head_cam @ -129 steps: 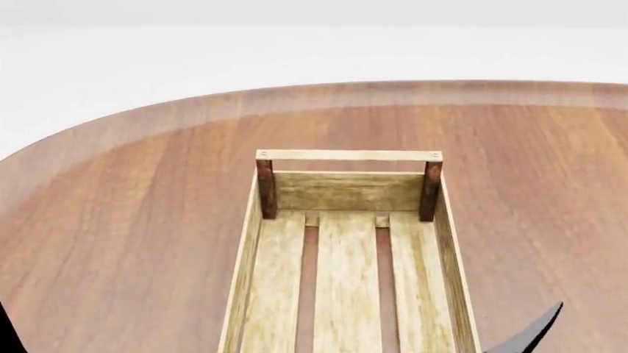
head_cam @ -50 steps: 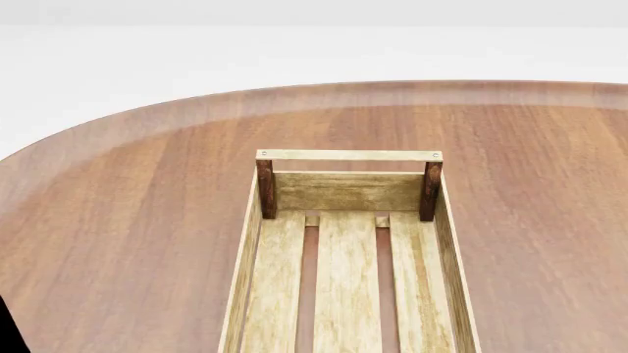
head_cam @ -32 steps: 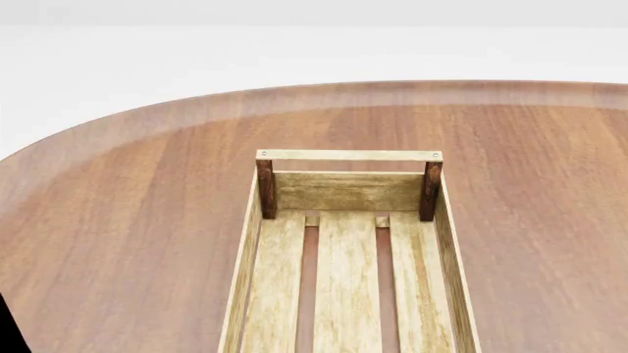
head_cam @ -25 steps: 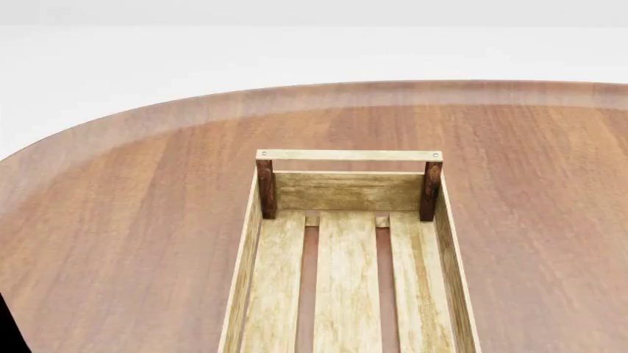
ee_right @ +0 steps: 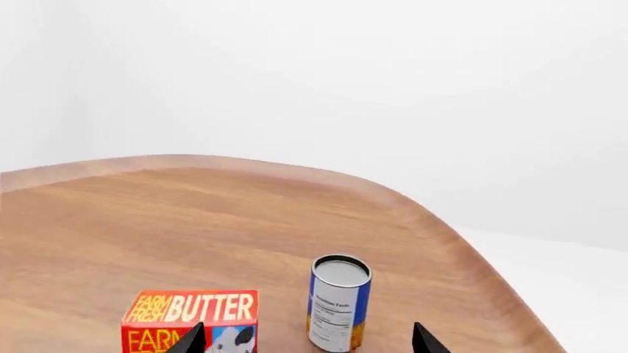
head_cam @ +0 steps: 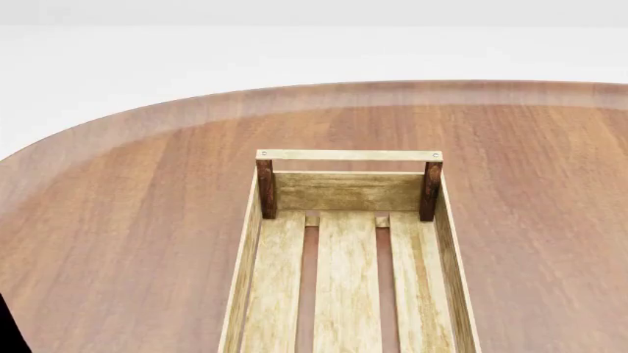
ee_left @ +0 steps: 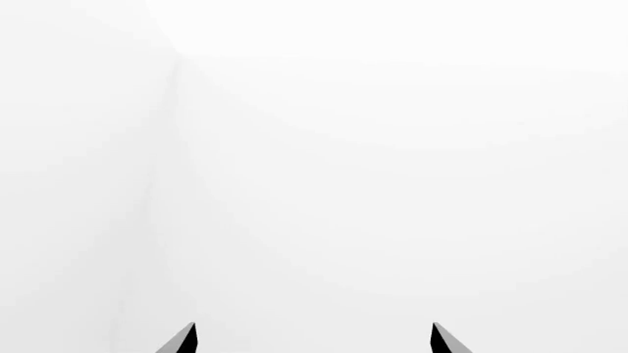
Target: Pick up the cream cheese and put it in the tray.
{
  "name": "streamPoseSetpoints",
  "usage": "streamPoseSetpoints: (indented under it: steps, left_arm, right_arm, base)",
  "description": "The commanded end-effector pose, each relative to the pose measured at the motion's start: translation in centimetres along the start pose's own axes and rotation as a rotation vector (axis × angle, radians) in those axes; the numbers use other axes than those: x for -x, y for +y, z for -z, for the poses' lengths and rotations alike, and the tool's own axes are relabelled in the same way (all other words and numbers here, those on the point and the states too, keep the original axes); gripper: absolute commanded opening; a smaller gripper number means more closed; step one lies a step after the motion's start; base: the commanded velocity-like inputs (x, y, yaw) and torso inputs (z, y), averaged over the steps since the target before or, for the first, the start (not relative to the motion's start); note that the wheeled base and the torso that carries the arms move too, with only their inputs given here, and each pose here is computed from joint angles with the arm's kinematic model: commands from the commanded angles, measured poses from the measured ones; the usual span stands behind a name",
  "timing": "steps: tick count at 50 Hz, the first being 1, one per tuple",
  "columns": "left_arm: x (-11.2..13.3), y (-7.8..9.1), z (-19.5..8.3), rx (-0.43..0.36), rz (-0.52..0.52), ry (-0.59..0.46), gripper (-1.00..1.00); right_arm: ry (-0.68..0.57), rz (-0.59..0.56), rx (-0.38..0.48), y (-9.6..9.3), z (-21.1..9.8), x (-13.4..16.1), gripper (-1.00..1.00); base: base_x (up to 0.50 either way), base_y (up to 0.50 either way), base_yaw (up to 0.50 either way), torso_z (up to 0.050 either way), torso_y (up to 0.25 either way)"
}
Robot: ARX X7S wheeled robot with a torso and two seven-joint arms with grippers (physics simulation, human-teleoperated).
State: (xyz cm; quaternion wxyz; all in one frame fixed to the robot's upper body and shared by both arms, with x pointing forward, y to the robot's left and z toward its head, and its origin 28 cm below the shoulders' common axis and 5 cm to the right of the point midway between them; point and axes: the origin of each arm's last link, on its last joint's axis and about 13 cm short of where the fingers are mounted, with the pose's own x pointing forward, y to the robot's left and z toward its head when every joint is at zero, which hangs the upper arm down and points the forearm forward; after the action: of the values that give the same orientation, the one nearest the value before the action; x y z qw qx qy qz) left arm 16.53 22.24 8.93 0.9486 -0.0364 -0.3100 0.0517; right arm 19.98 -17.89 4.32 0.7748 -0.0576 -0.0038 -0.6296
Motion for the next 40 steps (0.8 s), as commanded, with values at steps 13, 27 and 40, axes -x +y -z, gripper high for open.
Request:
streamPoseSetpoints:
  steps: [13,27,40]
  left_arm:
    - [-0.1,-0.1,-0.26,0.0,0.004,-0.009,1.0]
    - [-0.12,-0.17,-0.15,0.003,0.01,-0.014,1.0]
    - [-0.21,-0.27,-0.06,0.002,0.015,-0.014,1.0]
  right_arm:
    - [0.039,0.083,0.036,-0.57,1.16,-0.79,1.0]
    - [0.17,0.011,0.019,-0.52,1.2,-0.64,1.0]
    - [0.229,-0.01,0.027,-0.68,1.05,-0.77,1.0]
  base:
    - [0.0,0.0,0.0,0.0,0.0]
    - [0.0,0.0,0.0,0.0,0.0]
    - [0.0,0.0,0.0,0.0,0.0]
